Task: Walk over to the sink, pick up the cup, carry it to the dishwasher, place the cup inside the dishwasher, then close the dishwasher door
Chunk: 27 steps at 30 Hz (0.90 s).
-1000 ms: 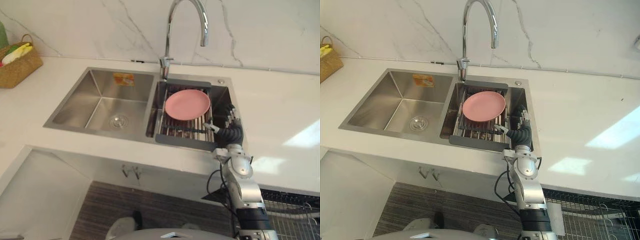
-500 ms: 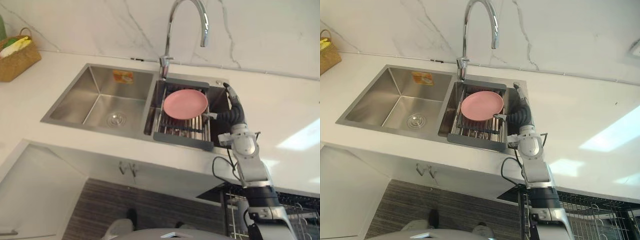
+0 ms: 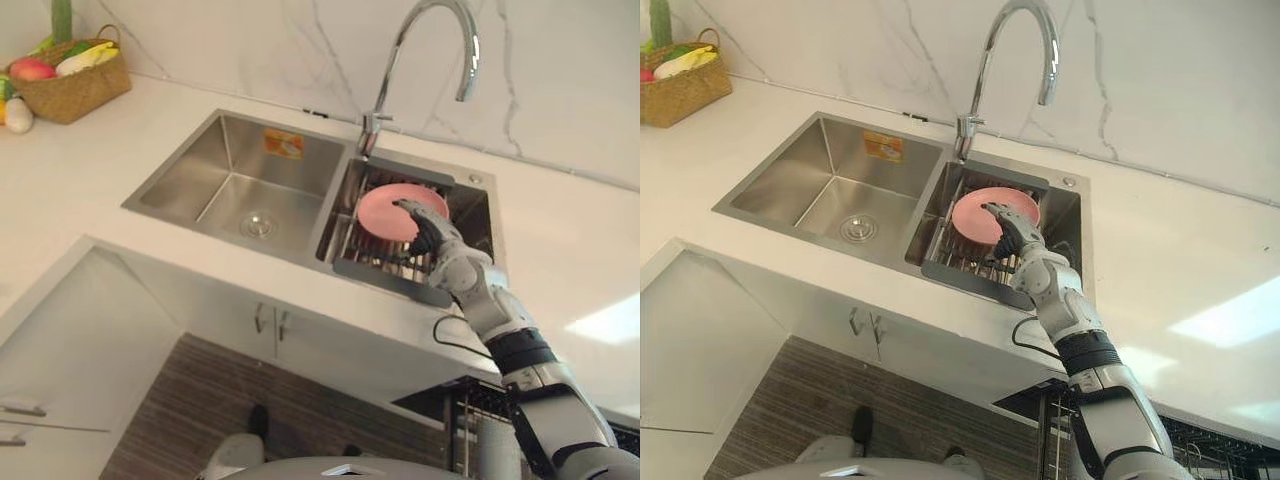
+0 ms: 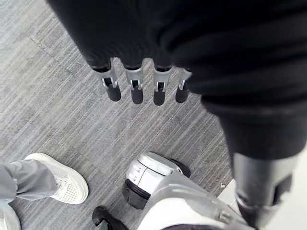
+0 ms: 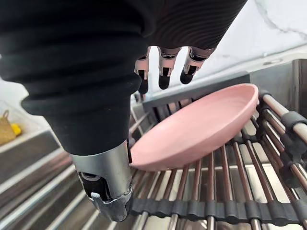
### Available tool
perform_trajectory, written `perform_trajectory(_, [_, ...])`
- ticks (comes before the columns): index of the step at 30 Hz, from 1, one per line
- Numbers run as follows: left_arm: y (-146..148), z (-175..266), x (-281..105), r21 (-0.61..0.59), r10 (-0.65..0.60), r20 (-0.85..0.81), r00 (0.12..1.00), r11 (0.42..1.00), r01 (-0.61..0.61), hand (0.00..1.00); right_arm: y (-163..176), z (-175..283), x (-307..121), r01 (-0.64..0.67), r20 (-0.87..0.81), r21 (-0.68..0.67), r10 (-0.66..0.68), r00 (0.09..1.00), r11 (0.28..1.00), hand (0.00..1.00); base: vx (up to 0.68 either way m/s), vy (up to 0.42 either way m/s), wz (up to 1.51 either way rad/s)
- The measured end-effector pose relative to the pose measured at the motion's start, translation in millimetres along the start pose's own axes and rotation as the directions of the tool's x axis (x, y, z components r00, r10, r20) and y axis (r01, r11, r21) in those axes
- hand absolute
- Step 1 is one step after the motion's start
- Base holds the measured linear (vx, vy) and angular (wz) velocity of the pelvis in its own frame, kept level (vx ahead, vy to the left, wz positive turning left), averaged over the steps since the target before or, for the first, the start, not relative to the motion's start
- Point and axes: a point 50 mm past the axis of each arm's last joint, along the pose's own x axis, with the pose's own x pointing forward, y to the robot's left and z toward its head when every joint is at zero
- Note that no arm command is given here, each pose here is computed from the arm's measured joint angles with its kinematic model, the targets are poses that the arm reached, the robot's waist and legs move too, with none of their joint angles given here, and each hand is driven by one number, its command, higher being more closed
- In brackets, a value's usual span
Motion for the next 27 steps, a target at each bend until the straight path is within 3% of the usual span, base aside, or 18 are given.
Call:
perform_trajectory(17, [-2.1, 6.1, -1.0, 0.099, -0.013, 0.027, 1.000, 0.995, 0.010, 0.00, 15.4, -34.9, 7.3, 0.021, -0.163, -0.253, -0.064, 0.985, 0.967, 0.00, 0.00, -0.015, 0.12])
perform_trajectory(27, [-1.9, 8.4, -1.2, 0.179, -0.038, 0.032, 0.999, 0.983, 0.032, 0.00, 10.7, -47.6, 10.1, 0.079, -0.225, -0.287, -0.147, 0.963, 0.955, 0.00, 0.01, -0.022, 0.11])
